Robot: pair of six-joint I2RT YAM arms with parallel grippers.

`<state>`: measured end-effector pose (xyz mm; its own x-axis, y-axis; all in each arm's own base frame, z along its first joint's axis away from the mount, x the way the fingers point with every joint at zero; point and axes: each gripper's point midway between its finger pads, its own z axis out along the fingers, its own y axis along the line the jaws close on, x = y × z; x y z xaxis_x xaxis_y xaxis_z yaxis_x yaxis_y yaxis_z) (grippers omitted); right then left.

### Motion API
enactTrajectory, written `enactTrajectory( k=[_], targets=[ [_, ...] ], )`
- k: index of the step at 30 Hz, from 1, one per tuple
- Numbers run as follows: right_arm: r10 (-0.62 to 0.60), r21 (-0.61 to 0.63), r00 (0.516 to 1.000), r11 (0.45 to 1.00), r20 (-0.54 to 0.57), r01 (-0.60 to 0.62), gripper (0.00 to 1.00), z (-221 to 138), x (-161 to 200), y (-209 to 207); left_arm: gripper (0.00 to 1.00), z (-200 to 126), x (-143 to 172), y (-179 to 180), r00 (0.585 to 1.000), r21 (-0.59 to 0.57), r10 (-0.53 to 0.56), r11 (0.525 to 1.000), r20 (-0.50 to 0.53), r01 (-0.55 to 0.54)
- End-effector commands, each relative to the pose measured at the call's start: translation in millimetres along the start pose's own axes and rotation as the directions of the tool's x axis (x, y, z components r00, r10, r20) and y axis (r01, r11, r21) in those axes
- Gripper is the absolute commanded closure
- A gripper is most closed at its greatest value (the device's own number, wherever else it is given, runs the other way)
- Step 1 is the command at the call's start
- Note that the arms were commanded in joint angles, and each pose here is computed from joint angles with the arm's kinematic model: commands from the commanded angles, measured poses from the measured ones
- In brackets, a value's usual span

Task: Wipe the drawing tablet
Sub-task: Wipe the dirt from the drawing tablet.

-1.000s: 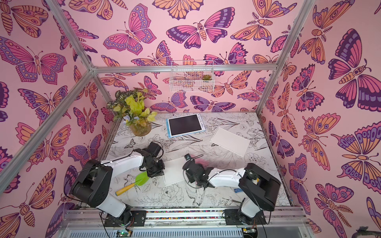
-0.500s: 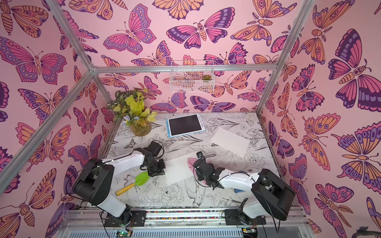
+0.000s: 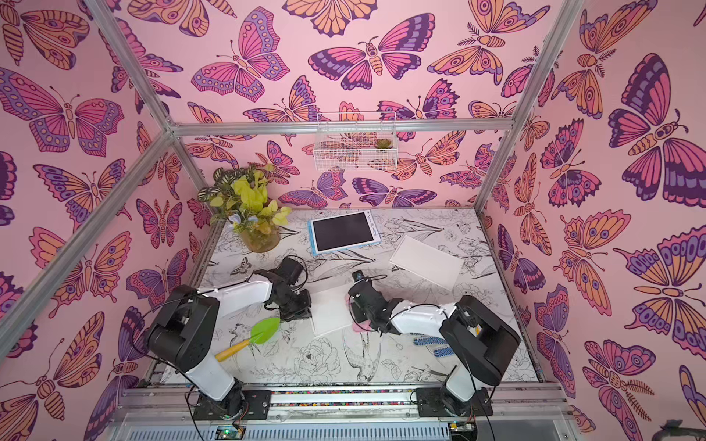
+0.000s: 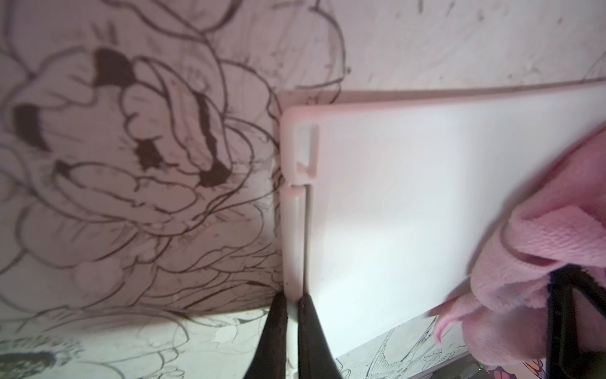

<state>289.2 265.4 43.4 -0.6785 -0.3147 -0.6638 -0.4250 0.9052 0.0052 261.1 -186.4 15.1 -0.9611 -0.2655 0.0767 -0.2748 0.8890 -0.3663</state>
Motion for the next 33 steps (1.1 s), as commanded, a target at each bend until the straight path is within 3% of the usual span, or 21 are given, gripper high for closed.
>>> enactTrajectory(
  k=[1,3,5,10,12,14,17,20,27,30,33],
  targets=[
    [-0.109,-0.211,0.993,0.970,0.053,0.118,1.00,0,-25,83,0.95,29,14,45,0.999,-0.156,-0.016,0.988,-0.048,0.008],
    [-0.152,-0.300,0.987,0.940,0.058,0.162,1.00,4,-29,131,0.95,30,15,48,0.999,-0.162,-0.020,0.987,-0.049,0.012],
    [-0.140,-0.295,0.990,0.945,0.034,0.144,1.00,13,-30,140,0.95,30,15,49,0.999,-0.164,-0.022,0.986,-0.047,0.014],
    [0.086,-0.099,0.996,0.991,-0.018,-0.088,1.00,38,-28,36,0.95,31,18,55,0.998,-0.144,-0.047,0.989,-0.051,0.039],
    [0.090,-0.093,0.996,0.992,0.008,-0.089,1.00,35,-33,16,0.95,33,19,56,0.997,-0.125,-0.055,0.991,-0.059,0.048],
    [0.038,-0.165,0.999,0.986,0.022,-0.034,1.00,33,-41,35,0.95,34,21,58,0.996,-0.113,-0.066,0.992,-0.067,0.058],
    [-0.071,-0.318,0.996,0.945,0.048,0.082,1.00,30,-49,108,0.95,38,22,63,0.992,-0.105,-0.097,0.991,-0.080,0.089],
    [-0.097,-0.377,0.995,0.921,0.037,0.103,1.00,36,-50,150,0.95,38,22,67,0.990,-0.104,-0.113,0.989,-0.085,0.104],
    [0.086,-0.237,0.996,0.968,-0.003,-0.085,1.00,62,-61,67,0.95,39,25,75,0.986,-0.112,-0.139,0.985,-0.092,0.128],
    [0.043,-0.300,0.999,0.953,-0.003,-0.042,1.00,60,-65,86,0.95,40,25,77,0.985,-0.117,-0.143,0.984,-0.094,0.131],
    [-0.008,-0.387,1.000,0.922,0.012,0.012,1.00,55,-68,135,0.95,39,24,78,0.985,-0.122,-0.149,0.983,-0.090,0.138]
  ],
)
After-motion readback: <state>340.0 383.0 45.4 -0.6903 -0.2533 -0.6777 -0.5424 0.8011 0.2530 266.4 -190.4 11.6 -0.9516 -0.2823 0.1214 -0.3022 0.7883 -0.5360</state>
